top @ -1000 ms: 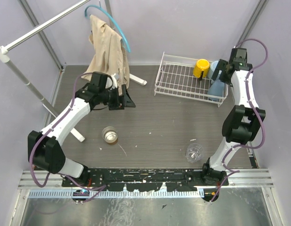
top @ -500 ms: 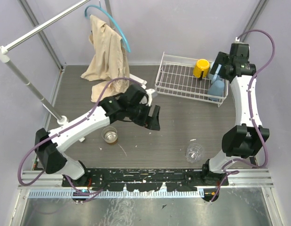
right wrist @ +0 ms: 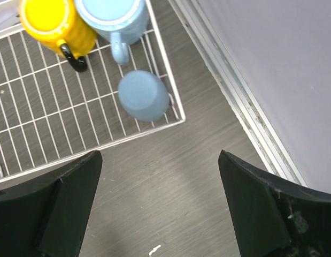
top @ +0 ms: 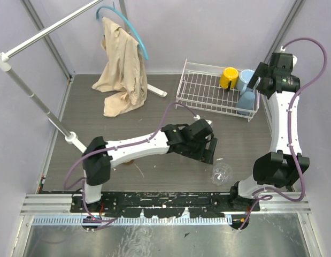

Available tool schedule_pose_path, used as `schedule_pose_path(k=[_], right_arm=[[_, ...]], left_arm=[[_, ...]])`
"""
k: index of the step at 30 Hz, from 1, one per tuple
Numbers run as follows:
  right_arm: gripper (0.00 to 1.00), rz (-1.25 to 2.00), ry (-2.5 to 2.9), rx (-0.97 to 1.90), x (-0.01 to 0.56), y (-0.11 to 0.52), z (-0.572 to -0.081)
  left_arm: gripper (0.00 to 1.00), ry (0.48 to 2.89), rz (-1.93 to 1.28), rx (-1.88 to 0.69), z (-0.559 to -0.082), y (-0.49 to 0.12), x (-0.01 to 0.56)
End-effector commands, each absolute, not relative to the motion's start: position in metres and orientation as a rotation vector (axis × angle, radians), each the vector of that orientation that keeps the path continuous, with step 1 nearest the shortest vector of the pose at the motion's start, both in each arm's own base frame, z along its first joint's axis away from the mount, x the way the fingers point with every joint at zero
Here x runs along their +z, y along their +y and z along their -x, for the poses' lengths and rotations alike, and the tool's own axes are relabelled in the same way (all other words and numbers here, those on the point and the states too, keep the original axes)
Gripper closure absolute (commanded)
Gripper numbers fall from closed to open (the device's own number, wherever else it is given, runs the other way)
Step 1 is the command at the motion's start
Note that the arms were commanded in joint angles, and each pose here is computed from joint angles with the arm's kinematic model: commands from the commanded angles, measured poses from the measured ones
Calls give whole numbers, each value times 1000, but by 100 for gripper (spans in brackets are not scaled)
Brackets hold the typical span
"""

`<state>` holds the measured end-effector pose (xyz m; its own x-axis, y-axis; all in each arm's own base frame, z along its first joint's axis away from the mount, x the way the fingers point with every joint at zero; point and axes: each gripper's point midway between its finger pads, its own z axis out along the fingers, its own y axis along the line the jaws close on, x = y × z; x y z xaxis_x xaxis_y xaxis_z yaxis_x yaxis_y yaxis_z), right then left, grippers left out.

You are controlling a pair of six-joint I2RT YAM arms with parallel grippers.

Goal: Load the cups into the dish rack

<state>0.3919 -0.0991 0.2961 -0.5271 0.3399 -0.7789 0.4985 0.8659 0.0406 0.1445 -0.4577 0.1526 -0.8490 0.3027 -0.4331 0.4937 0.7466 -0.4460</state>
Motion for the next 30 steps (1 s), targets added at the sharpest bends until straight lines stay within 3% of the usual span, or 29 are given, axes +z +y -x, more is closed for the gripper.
schedule_pose_path(k=[1,10,30], right_arm=[[4,-688,2083,-173,312,-105,-376],[4,-720,2051,-107,316,-115,-374],[4,-717,2044,-27,305,-105,-373]], left_arm=[[13,2596,-503,-855,-150,-498,160],[14,2652,-514,-783,-149,-523,137],[35,2659,-625,-601,-133,-511,98]])
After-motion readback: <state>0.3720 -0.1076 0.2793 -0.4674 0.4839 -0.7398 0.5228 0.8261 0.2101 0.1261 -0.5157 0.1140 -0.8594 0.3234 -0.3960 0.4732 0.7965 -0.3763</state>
